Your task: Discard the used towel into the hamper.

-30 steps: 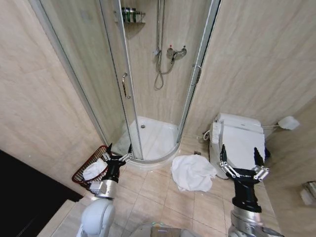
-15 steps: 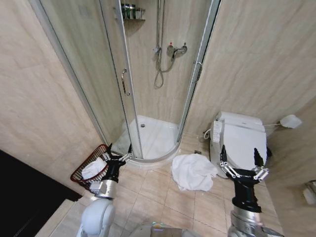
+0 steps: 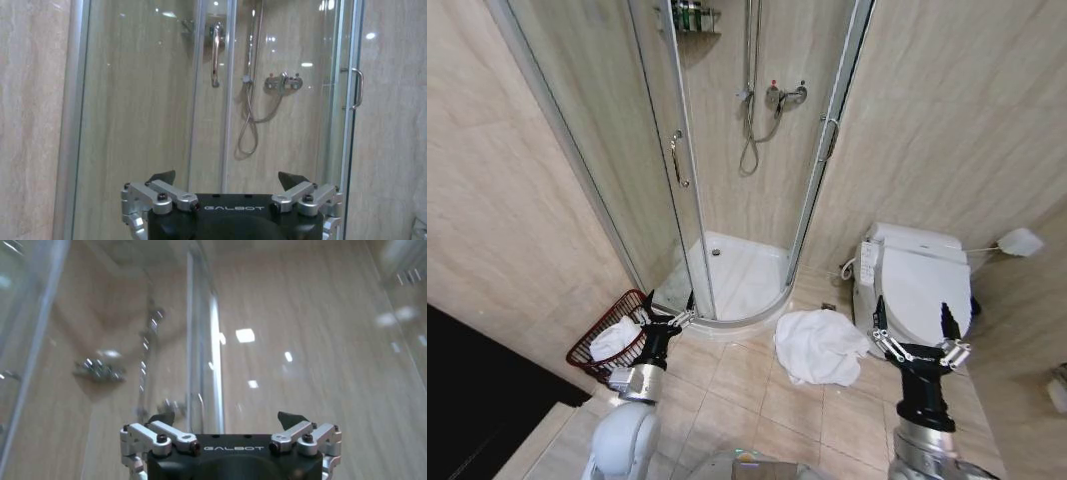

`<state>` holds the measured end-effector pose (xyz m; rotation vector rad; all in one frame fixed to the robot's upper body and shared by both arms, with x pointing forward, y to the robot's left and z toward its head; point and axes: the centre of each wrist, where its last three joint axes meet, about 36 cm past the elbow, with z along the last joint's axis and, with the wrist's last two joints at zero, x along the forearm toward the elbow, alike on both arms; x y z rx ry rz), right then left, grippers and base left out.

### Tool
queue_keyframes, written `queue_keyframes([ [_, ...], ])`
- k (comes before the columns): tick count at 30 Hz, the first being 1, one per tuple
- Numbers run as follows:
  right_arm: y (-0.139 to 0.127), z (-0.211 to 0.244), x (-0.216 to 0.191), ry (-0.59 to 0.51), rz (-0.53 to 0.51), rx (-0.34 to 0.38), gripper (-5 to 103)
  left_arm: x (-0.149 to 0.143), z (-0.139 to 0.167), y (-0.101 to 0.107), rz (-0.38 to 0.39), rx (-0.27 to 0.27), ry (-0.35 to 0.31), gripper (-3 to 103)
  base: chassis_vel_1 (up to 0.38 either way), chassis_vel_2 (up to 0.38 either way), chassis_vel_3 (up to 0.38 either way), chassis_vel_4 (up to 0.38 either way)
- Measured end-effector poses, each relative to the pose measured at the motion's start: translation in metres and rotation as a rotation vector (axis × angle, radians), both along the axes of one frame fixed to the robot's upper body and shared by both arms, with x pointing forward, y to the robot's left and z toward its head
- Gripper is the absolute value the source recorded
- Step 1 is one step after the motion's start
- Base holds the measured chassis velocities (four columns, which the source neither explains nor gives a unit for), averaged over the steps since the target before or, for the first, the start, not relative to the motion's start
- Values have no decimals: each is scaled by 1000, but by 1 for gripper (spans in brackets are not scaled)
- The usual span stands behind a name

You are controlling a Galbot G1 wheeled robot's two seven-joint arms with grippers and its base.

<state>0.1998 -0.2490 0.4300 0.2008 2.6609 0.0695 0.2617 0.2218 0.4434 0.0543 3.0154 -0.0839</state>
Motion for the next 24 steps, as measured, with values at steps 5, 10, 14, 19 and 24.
queue_keyframes([
  [5,-21,-48,-2,146,-44,77,100,0,0,0,0,0,0,100,0,0,0,0],
  [10,-37,-68,-8,194,-86,74,100,0,0,0,0,0,0,100,0,0,0,0],
  [14,-44,-63,-10,173,-105,50,100,0,0,0,0,0,0,100,0,0,0,0],
  [19,-47,-63,-12,232,-102,34,100,0,0,0,0,0,0,100,0,0,0,0],
  [24,-63,-83,-17,393,-86,23,100,0,0,0,0,0,0,100,0,0,0,0],
])
